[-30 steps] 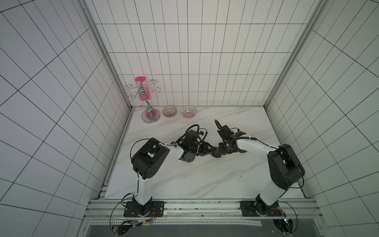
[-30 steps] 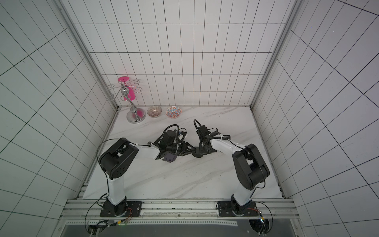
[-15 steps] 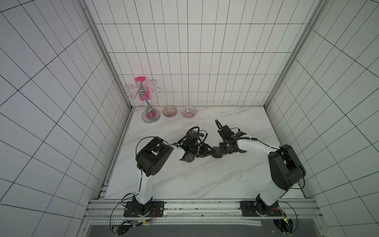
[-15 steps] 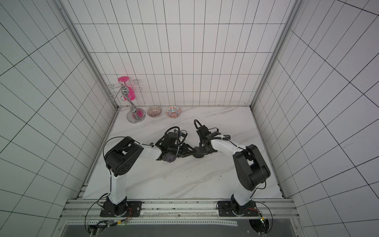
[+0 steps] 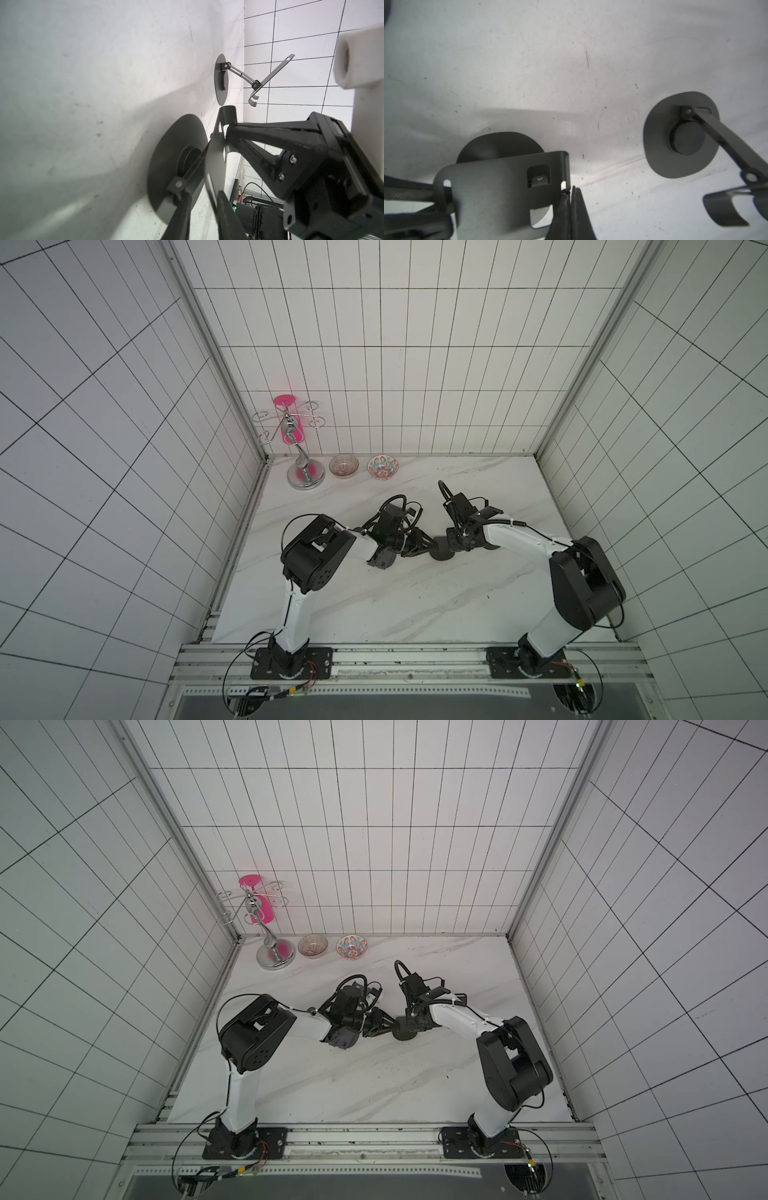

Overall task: Open the phone stand
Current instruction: Pick up the phone stand at the center of the board.

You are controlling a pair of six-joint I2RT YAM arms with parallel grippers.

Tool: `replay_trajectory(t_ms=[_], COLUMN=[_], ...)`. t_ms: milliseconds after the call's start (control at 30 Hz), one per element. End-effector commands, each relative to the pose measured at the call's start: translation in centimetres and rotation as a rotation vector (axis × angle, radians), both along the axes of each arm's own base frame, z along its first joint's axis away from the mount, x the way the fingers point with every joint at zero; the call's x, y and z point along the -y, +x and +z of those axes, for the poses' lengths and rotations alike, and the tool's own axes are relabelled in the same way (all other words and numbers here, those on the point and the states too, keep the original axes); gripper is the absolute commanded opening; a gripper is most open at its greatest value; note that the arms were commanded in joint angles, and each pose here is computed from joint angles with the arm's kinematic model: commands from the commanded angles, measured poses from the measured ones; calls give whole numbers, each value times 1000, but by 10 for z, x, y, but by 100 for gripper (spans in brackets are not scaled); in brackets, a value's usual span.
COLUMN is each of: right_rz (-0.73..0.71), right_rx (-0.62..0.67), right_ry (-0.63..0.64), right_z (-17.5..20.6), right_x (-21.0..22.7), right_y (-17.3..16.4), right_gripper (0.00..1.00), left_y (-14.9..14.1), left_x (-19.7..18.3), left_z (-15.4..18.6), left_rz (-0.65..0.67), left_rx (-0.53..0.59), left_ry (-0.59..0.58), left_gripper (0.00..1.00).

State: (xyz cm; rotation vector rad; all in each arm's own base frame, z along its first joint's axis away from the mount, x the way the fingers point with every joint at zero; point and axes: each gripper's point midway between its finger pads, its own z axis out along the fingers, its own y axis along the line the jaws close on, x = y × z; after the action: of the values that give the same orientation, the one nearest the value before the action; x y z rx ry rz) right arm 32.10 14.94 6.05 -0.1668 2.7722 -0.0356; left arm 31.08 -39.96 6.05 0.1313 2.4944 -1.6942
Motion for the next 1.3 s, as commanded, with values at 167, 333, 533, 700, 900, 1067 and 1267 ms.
replay_trajectory(t_ms=[167,333,533,700,900,1067,1267], right_rz=[90,96,116,113,59,-31,-105], right_rx=[8,14,19,27,98,240,374], right_ry=[44,57,72,70,112,256,448], right_z=[4,6,9,14,44,103,133], right_x=[-23,-25,-30,-29,-19,-2,14], right_y=[-7,-8,-9,-8,-8,-18,-60], right_gripper=[0,0,0,0,40,47,40], left_y=[0,1,3,1,10,22,38], left_x=[6,7,10,10,-4,-16,-19], left_z=[5,1,-5,-5,2,34,100], left_rz=[-35,-35,-47,-55,-8,57,150], left_rx=[42,36,30,32,26,17,26], left_ry=[-14,-13,-16,-16,-10,-85,-173], left_gripper=[26,26,3,0,0,0,0])
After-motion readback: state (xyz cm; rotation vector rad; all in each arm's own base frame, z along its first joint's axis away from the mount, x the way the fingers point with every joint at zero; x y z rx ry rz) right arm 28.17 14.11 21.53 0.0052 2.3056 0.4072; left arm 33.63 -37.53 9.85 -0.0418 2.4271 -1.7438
